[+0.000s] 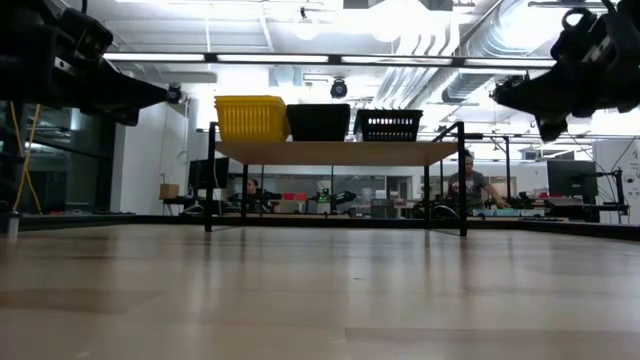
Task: Stack baskets on shelf by color
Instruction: Return to Home Position
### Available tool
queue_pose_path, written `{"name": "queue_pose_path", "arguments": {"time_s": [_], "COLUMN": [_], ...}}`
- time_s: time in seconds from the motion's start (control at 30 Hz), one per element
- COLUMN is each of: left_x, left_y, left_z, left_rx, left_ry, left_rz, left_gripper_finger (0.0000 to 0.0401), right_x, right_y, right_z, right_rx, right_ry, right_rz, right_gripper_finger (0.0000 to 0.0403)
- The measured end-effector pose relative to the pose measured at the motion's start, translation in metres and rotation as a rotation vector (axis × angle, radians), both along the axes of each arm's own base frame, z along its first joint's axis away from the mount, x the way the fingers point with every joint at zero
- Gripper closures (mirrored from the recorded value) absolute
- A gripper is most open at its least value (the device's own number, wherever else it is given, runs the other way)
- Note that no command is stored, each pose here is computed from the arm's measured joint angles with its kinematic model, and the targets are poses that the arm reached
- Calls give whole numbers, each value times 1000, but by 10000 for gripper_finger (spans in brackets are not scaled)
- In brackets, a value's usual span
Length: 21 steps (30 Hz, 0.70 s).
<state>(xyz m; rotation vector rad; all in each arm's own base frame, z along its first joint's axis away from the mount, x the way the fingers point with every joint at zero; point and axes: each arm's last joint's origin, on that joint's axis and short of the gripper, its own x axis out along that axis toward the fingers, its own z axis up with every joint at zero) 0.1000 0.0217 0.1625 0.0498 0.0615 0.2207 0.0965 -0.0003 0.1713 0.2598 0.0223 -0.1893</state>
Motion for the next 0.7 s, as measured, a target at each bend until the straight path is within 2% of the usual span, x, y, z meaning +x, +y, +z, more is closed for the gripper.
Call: {"name": "queue_pose_path", "arguments": {"time_s": [0.23,0.3,0.7], "left_x": [0,0,0], "left_y": [0,0,0], "left_z": [0,0,0], "left_rx": [0,0,0], "left_ry": [0,0,0], "left_rz": [0,0,0], "left_gripper_finger": [398,398,398], "right_x": [2,2,2], "right_y": [1,1,1], "right_z": [-1,-2,-2], "right_rx": [-209,-238,-239], "right_ry": [30,40,43], "right_rz": [32,35,35], "right_gripper_finger": [403,403,403]}}
